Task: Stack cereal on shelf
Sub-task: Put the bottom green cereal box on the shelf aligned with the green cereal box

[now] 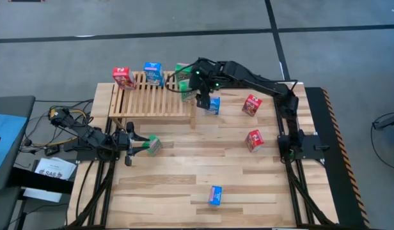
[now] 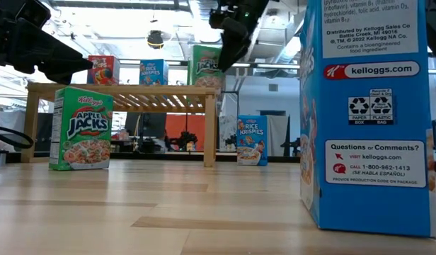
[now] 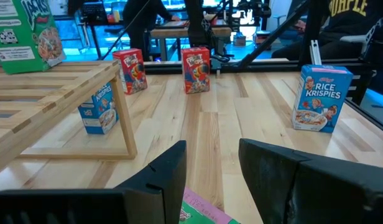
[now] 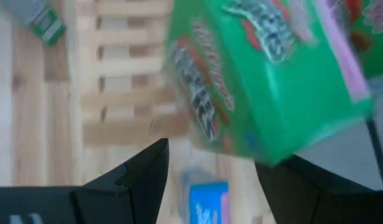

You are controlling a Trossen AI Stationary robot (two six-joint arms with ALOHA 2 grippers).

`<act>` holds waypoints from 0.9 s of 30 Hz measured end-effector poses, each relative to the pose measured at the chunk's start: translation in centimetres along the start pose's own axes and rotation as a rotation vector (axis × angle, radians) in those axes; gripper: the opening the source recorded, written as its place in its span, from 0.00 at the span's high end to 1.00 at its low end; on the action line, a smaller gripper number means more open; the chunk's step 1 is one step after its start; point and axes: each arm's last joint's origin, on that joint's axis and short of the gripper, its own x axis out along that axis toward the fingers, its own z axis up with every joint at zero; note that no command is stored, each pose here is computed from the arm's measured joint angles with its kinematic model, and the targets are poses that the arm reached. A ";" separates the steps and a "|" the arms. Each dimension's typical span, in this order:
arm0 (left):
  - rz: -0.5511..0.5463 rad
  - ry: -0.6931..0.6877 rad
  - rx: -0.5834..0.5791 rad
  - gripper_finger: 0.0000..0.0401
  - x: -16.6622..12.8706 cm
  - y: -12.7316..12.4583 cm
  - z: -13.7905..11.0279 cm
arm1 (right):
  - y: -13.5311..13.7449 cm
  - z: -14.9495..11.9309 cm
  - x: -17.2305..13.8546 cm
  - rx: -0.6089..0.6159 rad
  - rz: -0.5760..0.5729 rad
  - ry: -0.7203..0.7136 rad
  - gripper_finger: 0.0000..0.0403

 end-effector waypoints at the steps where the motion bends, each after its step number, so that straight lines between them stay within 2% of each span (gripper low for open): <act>1: 0.000 0.000 0.000 0.66 0.0 0.0 0.0 | 0.0 0.0 0.1 0.000 0.002 0.006 0.35; 10: 0.000 0.000 0.000 0.66 0.0 0.0 0.0 | 0.2 0.3 0.1 0.008 -0.003 -0.026 0.35; 15: 0.000 0.000 0.000 0.66 0.0 0.0 0.0 | 0.5 -0.1 0.1 0.017 0.013 0.024 0.35; 19: 0.000 0.000 0.000 0.66 0.0 0.0 0.0 | 0.6 -0.7 -0.3 0.085 0.028 0.081 0.35; 23: 0.000 0.000 0.000 0.66 0.0 0.0 0.0 | 1.2 -0.9 -0.6 0.090 0.096 0.098 0.35; 27: 0.000 0.000 0.000 0.66 0.0 0.0 0.0 | 2.3 -0.1 -0.2 0.044 0.159 0.037 0.35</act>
